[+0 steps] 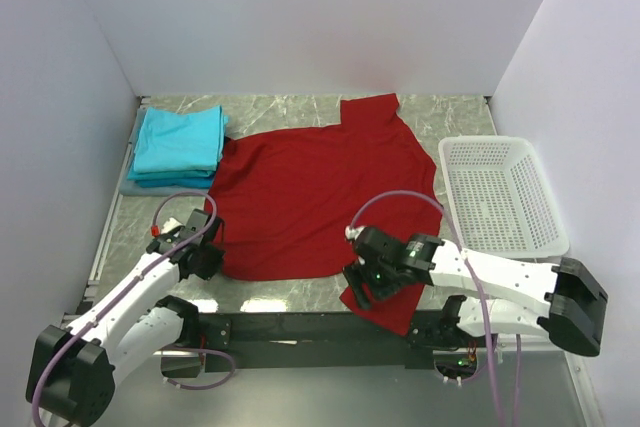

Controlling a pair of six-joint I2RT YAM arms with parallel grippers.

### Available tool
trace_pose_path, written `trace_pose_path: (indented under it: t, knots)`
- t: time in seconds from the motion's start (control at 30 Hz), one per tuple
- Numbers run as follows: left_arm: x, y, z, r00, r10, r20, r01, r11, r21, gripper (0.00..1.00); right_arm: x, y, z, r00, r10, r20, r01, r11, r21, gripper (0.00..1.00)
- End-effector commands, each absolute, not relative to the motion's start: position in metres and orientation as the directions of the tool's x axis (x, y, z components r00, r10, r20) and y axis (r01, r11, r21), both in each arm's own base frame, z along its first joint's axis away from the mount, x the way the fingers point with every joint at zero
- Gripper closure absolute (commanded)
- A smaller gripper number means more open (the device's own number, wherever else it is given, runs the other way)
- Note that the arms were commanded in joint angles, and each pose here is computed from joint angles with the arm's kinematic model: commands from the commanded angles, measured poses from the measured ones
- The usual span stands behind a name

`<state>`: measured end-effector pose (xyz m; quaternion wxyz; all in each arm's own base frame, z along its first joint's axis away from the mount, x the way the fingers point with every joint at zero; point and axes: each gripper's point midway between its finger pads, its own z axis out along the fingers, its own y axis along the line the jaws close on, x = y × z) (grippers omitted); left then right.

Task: Fold and stack the t-shirts
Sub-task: Fold the tshirt

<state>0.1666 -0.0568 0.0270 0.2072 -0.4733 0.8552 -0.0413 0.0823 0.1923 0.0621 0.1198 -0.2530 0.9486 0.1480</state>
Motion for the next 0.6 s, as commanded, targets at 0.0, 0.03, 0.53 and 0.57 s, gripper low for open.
trace_pose_path:
  t: [0.0, 0.03, 0.53, 0.57]
  knots:
    - [0.174, -0.053, 0.03, -0.454, -0.819, -0.351, -0.777, 0.557, -0.294, 0.99, 0.05, 0.19, 0.044, -0.865, -0.468, -0.181, -0.501, 0.829, 0.247, 0.21]
    - [0.173, -0.051, 0.03, -0.445, -0.822, -0.354, -0.786, 0.549, -0.286, 0.99, 0.044, 0.193, 0.043, -0.848, -0.499, -0.179, -0.529, 0.813, 0.242, 0.22]
    - [0.174, -0.047, 0.032, -0.41, -0.834, -0.37, -0.798, 0.524, -0.298, 0.99, 0.022, 0.168, 0.004, -0.833, -0.553, -0.005, -0.549, 0.827, 0.119, 0.48]
    - [0.174, -0.046, 0.032, -0.407, -0.835, -0.371, -0.798, 0.522, -0.299, 0.99, 0.022, 0.167, 0.003, -0.837, -0.547, -0.003, -0.544, 0.831, 0.117, 0.61]
